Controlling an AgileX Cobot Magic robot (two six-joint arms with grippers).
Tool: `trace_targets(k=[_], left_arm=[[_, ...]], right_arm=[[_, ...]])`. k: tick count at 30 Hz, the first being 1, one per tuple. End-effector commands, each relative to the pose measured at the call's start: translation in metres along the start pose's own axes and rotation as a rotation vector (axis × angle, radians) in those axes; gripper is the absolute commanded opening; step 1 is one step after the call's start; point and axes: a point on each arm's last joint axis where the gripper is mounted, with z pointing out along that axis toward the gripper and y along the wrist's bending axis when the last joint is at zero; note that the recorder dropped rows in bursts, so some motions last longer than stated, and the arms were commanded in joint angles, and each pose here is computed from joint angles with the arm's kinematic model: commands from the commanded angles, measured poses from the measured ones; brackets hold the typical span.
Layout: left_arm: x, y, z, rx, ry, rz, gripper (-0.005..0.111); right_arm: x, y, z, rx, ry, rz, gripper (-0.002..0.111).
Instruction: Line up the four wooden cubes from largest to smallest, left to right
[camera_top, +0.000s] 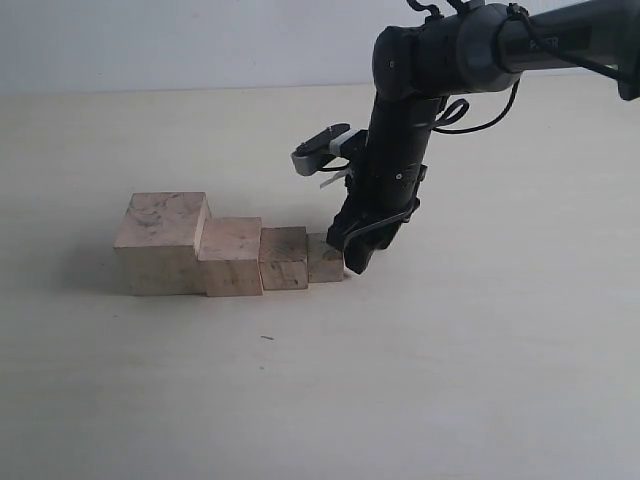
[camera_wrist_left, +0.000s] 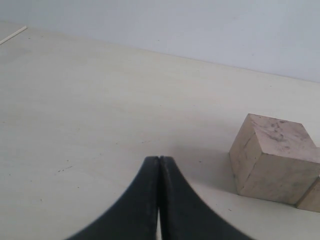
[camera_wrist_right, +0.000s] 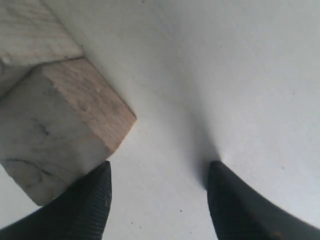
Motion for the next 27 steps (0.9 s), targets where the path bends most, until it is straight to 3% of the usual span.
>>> trace_targets(k=[1,11,18,22,27], left_arm=[[0.000,0.000,0.000,0.004,-0.011,0.000,0.000],[0.000,0.000,0.000,0.004,-0.011,0.000,0.000],[0.000,0.000,0.000,0.004,-0.011,0.000,0.000],[0.000,0.000,0.000,0.004,-0.011,0.000,0.000],[0.000,0.000,0.000,0.004,-0.011,0.000,0.000]], right_arm=[[-0.002,0.001,-0.006,0.010,-0.028,0.011,0.055],[0.014,-0.007,-0.095,0.334,-0.136,0.224,0.055],[0.041,0.006,-0.158,0.351,-0.204,0.265,0.055],[0.056,0.023,-0.190,0.350,-0.370,0.262,0.055],[0.073,0.035,-0.205,0.354,-0.439,0.251,0.055]])
